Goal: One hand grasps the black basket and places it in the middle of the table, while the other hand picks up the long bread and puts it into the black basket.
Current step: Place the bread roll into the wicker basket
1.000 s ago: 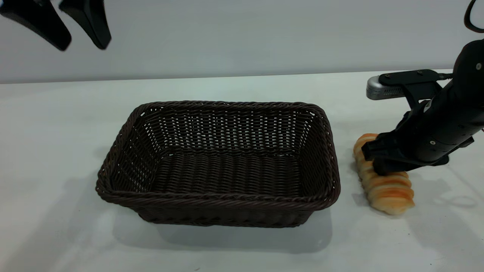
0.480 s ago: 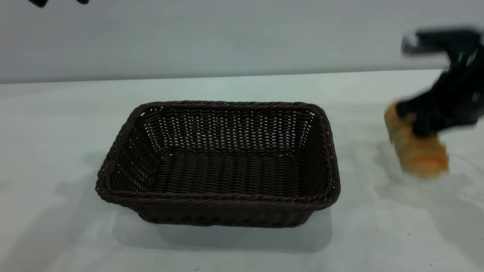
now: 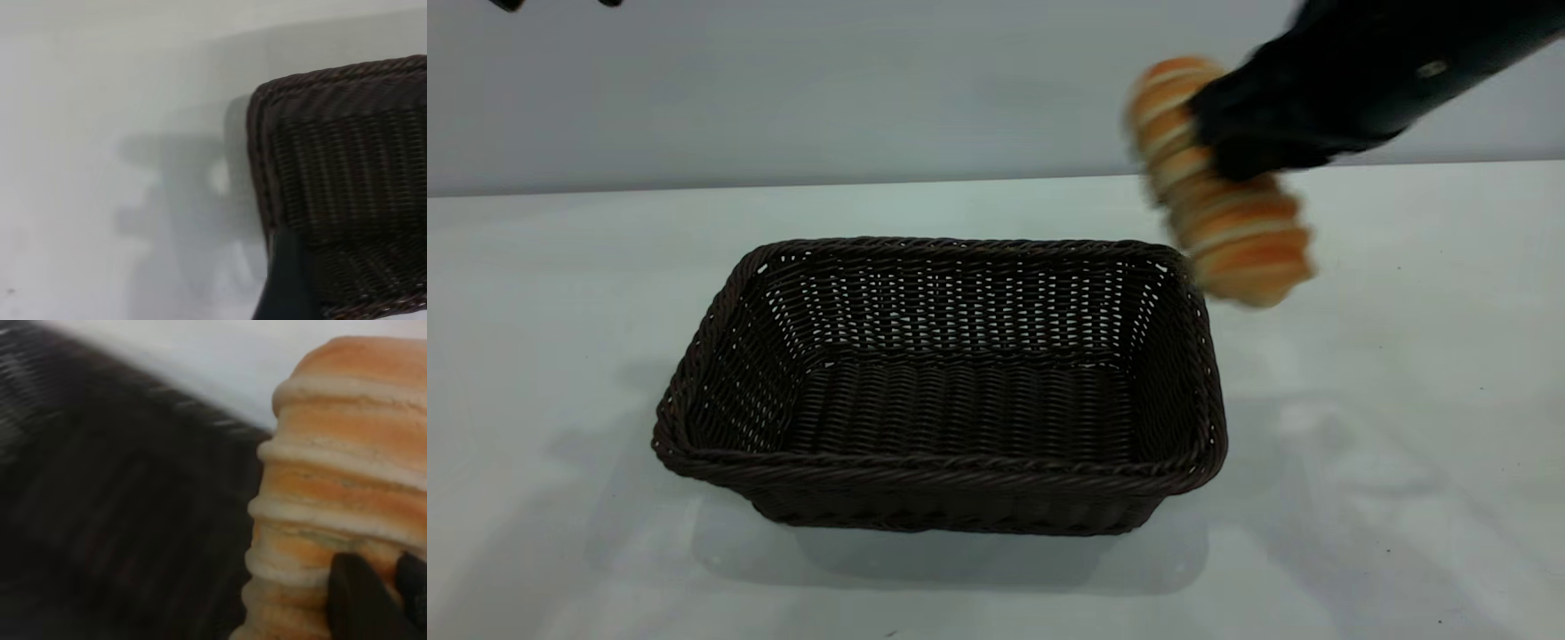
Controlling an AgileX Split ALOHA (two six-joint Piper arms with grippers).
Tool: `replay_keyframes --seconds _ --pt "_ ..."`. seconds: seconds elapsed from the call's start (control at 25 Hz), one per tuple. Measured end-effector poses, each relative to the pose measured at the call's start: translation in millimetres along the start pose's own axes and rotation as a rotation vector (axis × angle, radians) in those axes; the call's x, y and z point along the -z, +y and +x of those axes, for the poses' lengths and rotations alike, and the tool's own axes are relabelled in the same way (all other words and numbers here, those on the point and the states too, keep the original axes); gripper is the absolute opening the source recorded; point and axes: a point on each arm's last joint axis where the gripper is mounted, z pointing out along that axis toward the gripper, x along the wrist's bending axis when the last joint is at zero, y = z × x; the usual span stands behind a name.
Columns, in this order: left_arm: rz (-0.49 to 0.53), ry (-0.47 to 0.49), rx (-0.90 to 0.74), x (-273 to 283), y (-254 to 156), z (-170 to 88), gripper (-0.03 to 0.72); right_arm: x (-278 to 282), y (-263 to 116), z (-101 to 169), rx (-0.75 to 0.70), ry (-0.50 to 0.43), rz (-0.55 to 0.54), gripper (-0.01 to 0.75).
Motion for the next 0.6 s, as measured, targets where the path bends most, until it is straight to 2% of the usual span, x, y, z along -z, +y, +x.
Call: replay_keyframes --seconds 0.16,0.36,0.48,0.6 --pt "-0.04 0.022 -0.018 25.2 -4.5 2.5 0.585 -0.1 0.2 30.0 0.064 0.063 -0.034 0.035" --pt "-0.123 0.019 -0.018 74.0 -18.4 3.7 0.585 -13.6 -5.1 41.7 0.104 0.078 -0.064 0.066" --pt "-0.165 0.018 -0.019 101.6 -30.2 4.8 0.585 -24.3 -11.4 41.6 0.106 0.073 -0.055 0.135" --pt "-0.187 0.016 -0.017 123.6 -43.5 5.8 0.585 -31.0 -14.0 41.3 0.107 0.068 -0.067 0.258"
